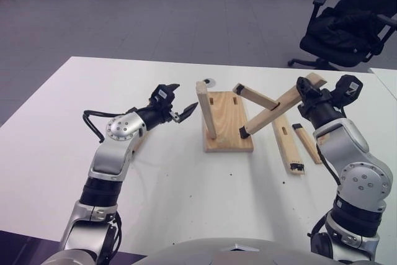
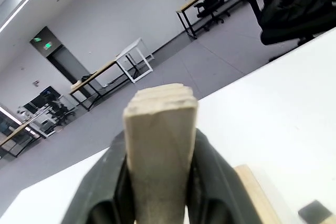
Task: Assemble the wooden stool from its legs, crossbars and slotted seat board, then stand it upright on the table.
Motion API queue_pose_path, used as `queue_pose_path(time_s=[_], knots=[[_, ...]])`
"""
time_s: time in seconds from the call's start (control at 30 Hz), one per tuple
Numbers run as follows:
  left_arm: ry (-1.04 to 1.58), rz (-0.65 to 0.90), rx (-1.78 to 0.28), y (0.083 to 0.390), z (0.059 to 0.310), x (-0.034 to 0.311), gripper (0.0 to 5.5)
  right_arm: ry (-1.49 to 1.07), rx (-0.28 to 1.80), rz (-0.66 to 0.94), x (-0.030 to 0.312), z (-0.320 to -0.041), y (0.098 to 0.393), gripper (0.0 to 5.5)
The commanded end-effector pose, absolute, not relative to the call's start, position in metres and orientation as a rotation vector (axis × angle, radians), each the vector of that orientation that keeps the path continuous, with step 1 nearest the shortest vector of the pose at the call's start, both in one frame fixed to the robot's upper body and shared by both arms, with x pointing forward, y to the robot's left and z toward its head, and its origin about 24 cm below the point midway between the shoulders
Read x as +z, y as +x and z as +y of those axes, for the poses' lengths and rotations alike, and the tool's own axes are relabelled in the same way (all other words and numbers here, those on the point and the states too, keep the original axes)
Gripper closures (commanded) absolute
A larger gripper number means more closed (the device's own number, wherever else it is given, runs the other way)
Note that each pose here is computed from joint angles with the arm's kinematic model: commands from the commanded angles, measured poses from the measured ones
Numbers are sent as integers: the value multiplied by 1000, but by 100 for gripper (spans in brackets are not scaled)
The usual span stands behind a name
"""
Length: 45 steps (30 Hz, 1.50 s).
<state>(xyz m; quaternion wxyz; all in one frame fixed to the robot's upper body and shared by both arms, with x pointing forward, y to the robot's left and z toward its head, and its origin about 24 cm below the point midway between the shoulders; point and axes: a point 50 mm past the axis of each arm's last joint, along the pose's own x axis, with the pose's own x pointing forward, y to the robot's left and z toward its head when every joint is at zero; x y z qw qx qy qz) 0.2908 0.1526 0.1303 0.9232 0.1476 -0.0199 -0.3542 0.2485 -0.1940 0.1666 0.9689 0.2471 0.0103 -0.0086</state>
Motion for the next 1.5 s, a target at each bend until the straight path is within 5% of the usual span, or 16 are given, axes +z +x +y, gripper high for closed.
queue_pose_path(time_s=[0.03, 0.4, 0.83, 1.0, 1.5], knots=[[305, -87, -696, 292, 156, 152, 126, 419, -29, 54, 154, -184, 244, 449], [261, -104, -617, 288, 153, 173, 126, 106, 35, 299, 101, -151, 227, 449], [256, -312, -700, 270, 120, 238, 126, 144, -8, 288, 90, -156, 231, 446], [442, -102, -703, 287, 120, 190, 126, 140, 24, 278, 89, -151, 232, 446], [590, 84, -753, 293, 122, 115, 126, 104, 55, 287, 80, -167, 227, 446]])
